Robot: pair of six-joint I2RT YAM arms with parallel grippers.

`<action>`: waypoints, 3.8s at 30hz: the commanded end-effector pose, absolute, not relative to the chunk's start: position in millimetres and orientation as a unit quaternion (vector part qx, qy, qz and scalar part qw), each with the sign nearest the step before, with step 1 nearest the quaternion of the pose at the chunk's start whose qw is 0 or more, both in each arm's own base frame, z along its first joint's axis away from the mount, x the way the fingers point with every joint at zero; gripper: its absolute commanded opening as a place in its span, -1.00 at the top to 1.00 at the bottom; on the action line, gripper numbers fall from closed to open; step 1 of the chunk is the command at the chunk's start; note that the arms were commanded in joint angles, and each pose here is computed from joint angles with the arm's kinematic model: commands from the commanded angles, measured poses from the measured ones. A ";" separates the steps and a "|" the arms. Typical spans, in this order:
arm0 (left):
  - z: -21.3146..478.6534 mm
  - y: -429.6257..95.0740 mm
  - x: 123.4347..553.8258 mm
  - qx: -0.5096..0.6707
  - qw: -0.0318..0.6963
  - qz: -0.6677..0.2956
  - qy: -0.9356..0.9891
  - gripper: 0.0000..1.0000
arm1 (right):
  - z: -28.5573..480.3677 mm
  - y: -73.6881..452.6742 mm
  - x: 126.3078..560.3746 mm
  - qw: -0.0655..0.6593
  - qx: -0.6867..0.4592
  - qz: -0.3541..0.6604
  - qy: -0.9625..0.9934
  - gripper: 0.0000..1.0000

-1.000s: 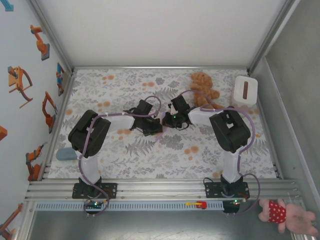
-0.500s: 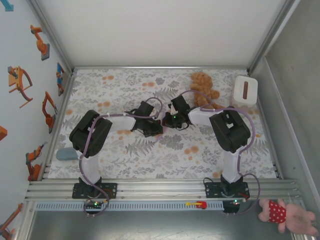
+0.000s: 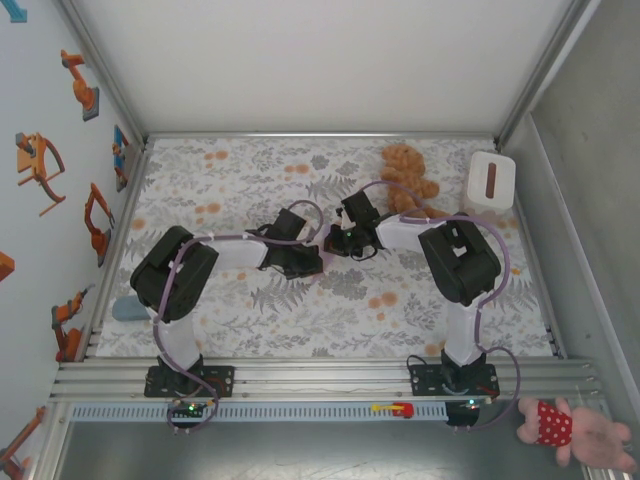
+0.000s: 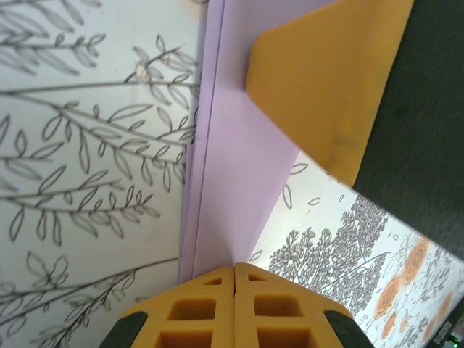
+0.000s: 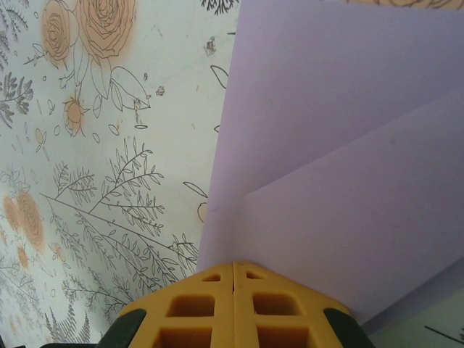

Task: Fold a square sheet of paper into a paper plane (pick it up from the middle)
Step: Fold the wing for the fifth time at the center of the table.

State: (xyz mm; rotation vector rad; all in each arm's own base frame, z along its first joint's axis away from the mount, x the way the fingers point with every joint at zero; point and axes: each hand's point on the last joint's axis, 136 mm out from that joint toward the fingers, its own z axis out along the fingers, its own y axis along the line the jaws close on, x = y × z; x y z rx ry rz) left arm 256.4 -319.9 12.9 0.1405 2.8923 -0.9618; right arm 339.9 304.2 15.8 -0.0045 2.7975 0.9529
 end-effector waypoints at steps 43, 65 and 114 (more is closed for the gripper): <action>51.4 -285.2 239.0 0.017 0.079 -0.314 0.946 0.96 | -2.9 334.1 294.3 0.049 0.044 0.310 0.949 1.00; -5.8 -252.7 228.3 -0.037 0.008 -0.230 0.972 1.00 | 51.0 335.6 318.9 0.119 -0.018 0.339 0.933 1.00; -24.1 -236.3 204.2 -0.063 -0.038 -0.199 0.977 1.00 | 0.5 309.2 326.3 0.136 0.010 0.279 0.951 1.00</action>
